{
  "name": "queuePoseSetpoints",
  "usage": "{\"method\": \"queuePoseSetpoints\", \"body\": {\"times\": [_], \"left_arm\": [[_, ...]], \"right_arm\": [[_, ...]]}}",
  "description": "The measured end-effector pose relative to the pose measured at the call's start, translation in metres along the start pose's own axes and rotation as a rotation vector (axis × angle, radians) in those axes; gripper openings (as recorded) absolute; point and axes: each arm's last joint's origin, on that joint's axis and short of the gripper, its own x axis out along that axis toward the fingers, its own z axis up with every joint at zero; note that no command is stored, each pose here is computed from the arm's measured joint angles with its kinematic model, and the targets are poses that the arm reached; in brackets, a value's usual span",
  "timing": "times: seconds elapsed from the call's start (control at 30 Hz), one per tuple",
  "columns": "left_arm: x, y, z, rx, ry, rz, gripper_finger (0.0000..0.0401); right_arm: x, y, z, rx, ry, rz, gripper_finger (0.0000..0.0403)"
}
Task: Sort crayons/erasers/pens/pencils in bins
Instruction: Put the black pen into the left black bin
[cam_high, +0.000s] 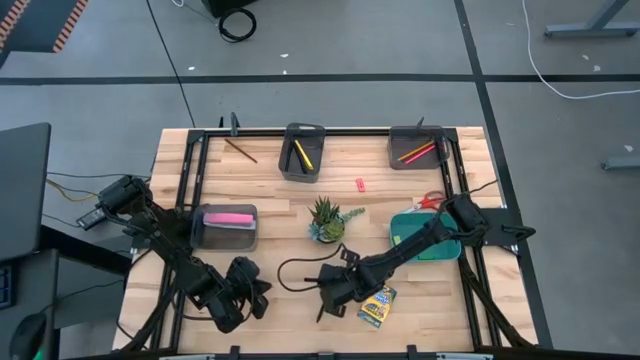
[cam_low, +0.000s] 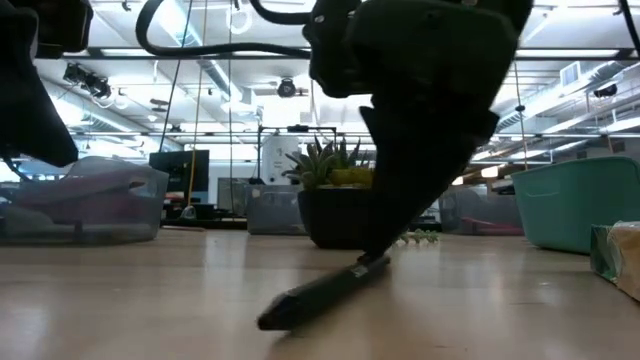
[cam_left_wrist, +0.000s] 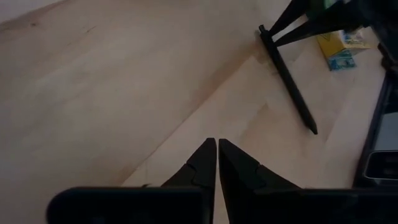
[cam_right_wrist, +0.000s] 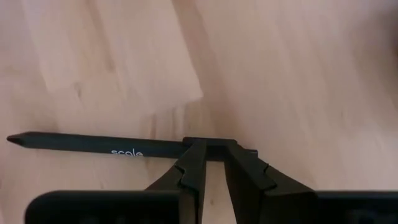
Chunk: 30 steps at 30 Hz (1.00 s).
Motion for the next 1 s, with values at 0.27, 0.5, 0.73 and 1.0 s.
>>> {"method": "queuePoseSetpoints", "body": {"times": [0.27, 0.5, 0.73, 1.0], "left_arm": [[0.003, -0.026, -0.001, -0.005, -0.025, -0.218, 0.0040], [0.023, -0.024, -0.002, -0.076, -0.044, -0.195, 0.0054], [0.040, -0.028, -0.002, -0.133, -0.059, -0.232, 0.0056], [0.060, -0.035, -0.005, -0.194, -0.090, -0.325, 0.0054]], "right_arm": [[-0.003, 0.002, -0.004, -0.022, 0.031, 0.017, 0.0064], [-0.003, 0.002, -0.004, -0.022, 0.028, 0.013, 0.0064], [-0.011, 0.003, -0.008, -0.042, 0.029, 0.005, 0.0064], [-0.010, 0.001, -0.010, -0.050, 0.022, 0.003, 0.0064]]}}
